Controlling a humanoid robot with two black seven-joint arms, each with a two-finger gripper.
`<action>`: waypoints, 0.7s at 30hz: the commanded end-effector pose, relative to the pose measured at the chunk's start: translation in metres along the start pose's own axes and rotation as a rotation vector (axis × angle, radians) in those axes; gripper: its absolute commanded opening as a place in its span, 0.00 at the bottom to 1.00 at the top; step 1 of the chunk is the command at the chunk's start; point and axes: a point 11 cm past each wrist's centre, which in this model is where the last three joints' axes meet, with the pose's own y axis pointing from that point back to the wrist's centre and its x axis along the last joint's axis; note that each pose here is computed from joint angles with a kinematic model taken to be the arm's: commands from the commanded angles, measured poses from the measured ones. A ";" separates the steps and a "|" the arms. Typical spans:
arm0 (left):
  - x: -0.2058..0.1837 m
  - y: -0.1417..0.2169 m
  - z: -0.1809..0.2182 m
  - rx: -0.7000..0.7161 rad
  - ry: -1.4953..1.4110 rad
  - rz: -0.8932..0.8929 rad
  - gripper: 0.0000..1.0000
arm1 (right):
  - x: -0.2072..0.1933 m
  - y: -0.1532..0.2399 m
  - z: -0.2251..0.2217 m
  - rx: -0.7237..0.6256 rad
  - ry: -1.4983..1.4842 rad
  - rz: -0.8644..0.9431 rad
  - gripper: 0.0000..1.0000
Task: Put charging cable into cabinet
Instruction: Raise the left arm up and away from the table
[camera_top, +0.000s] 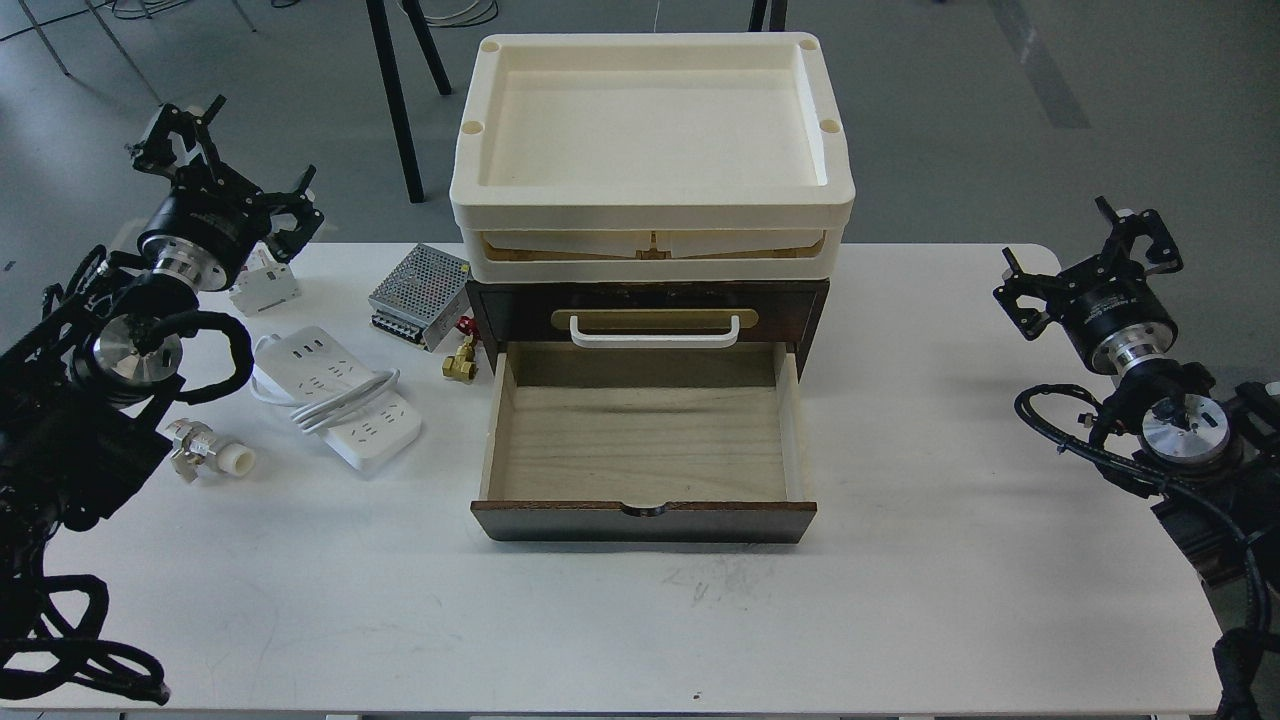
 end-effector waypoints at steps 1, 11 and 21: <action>-0.001 -0.001 -0.003 0.002 0.001 -0.003 1.00 | 0.001 0.000 -0.002 0.015 -0.005 0.002 1.00; 0.009 0.007 0.054 -0.059 -0.085 0.012 1.00 | 0.002 0.001 0.001 0.005 0.004 0.006 1.00; -0.097 0.019 0.131 0.072 -0.813 -0.329 0.99 | 0.003 0.001 0.002 0.005 0.004 0.009 1.00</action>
